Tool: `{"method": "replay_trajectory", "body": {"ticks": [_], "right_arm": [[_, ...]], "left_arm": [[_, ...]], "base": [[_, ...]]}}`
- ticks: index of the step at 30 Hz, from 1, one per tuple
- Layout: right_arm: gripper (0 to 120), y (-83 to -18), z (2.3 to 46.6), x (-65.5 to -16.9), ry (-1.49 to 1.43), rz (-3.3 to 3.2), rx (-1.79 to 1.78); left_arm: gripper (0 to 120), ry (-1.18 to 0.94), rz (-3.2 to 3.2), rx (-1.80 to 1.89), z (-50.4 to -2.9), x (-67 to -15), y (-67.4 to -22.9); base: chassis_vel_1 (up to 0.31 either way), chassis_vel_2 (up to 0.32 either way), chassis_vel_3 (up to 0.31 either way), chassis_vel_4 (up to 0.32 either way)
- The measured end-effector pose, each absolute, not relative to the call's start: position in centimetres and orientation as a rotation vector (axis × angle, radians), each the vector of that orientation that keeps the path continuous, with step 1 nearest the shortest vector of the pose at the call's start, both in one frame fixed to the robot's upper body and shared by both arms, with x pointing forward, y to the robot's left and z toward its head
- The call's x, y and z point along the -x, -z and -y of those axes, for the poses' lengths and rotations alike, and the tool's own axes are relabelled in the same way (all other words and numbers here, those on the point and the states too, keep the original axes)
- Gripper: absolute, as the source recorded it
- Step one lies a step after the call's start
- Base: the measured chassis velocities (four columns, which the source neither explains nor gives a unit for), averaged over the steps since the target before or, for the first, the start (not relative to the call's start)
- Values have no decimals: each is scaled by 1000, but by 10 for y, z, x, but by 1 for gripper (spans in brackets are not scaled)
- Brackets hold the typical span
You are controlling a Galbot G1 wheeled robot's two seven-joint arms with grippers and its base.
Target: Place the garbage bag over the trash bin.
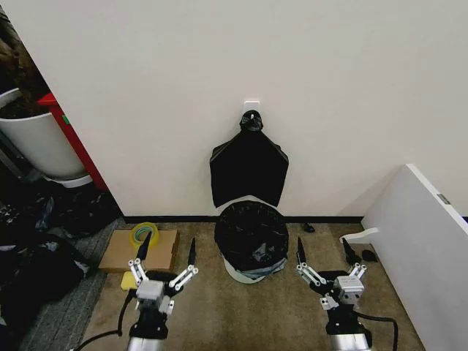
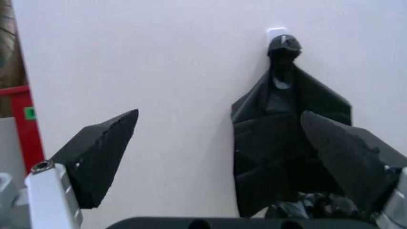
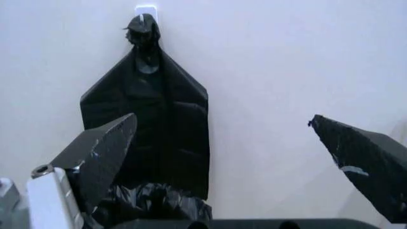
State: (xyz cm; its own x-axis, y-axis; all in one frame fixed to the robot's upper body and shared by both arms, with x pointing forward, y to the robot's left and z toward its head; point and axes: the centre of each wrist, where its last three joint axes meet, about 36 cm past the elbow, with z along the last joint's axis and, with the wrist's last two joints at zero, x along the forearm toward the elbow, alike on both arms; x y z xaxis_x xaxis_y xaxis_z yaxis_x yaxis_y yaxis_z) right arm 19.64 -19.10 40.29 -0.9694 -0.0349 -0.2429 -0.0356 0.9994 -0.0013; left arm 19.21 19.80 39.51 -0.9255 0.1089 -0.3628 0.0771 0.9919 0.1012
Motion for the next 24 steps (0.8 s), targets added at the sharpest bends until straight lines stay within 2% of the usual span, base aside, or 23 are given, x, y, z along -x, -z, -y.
{"method": "replay_trajectory", "body": {"ticks": [24], "right_arm": [[100,-404,185,-192,-19,-2929,64]], "left_arm": [[100,-71,-2815,-31,-182,-180,-400]], "base": [[0,0,0,0]]}}
